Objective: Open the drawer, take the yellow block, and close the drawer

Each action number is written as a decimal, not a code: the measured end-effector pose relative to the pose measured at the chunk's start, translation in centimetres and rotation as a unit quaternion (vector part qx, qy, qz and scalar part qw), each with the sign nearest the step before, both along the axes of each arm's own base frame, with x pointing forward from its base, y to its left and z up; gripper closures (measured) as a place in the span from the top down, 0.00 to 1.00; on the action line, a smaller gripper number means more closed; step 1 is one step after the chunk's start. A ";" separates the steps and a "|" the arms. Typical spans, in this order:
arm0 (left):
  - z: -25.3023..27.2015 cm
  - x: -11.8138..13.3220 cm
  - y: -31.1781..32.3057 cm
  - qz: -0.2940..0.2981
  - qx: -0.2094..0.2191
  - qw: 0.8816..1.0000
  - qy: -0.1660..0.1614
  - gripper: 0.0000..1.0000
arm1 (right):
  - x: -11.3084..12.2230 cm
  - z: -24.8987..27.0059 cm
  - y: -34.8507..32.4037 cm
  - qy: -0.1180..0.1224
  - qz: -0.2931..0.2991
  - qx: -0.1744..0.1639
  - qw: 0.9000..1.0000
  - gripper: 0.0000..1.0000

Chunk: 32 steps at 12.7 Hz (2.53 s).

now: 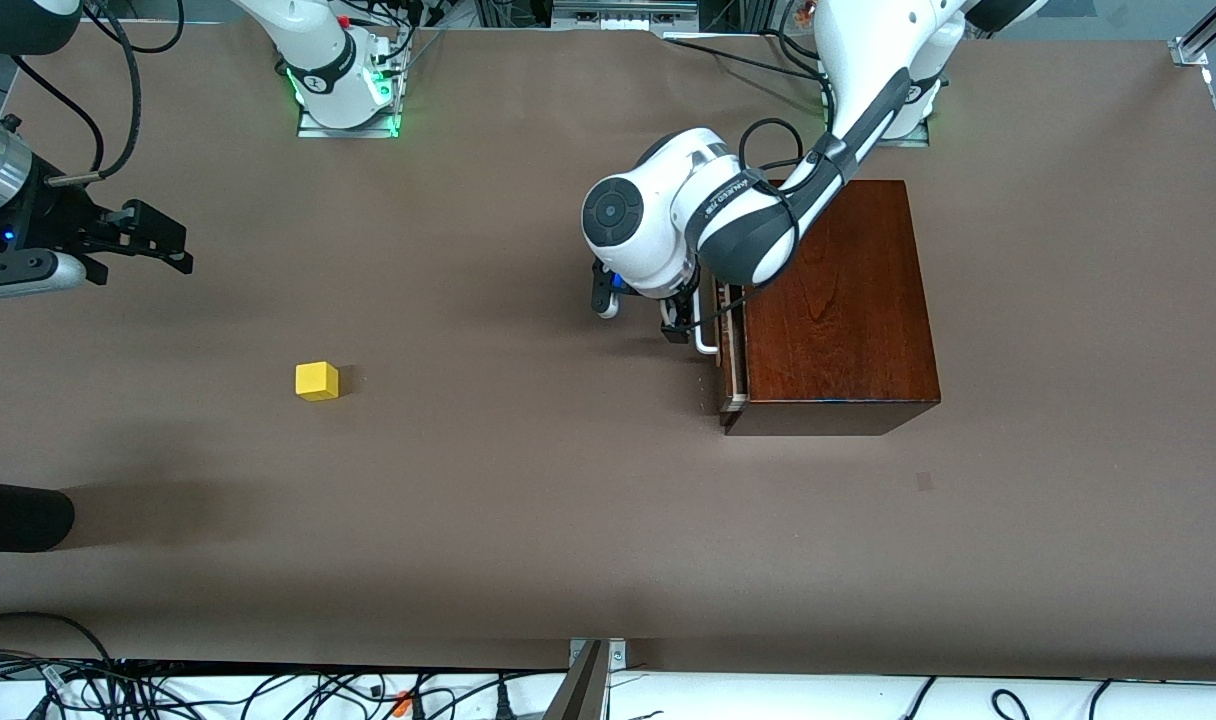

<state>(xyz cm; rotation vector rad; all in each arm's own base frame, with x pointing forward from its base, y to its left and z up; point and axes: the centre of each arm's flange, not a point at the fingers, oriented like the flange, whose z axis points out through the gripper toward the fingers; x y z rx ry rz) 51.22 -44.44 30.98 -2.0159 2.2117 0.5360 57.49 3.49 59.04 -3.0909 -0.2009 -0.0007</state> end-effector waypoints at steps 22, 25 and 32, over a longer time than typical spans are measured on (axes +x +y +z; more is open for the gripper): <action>25.1 8.7 22.2 0.403 -0.031 0.905 -0.136 1.00 | -0.1 0.0 0.2 0.003 0.002 0.000 1.000 1.00; 28.6 8.4 27.9 0.487 -0.039 0.860 -0.148 1.00 | -0.1 0.0 0.2 0.003 0.002 0.000 1.000 1.00; 29.0 5.8 42.3 0.704 -0.044 0.685 -0.183 1.00 | -0.1 0.0 0.2 0.003 0.002 0.000 1.000 1.00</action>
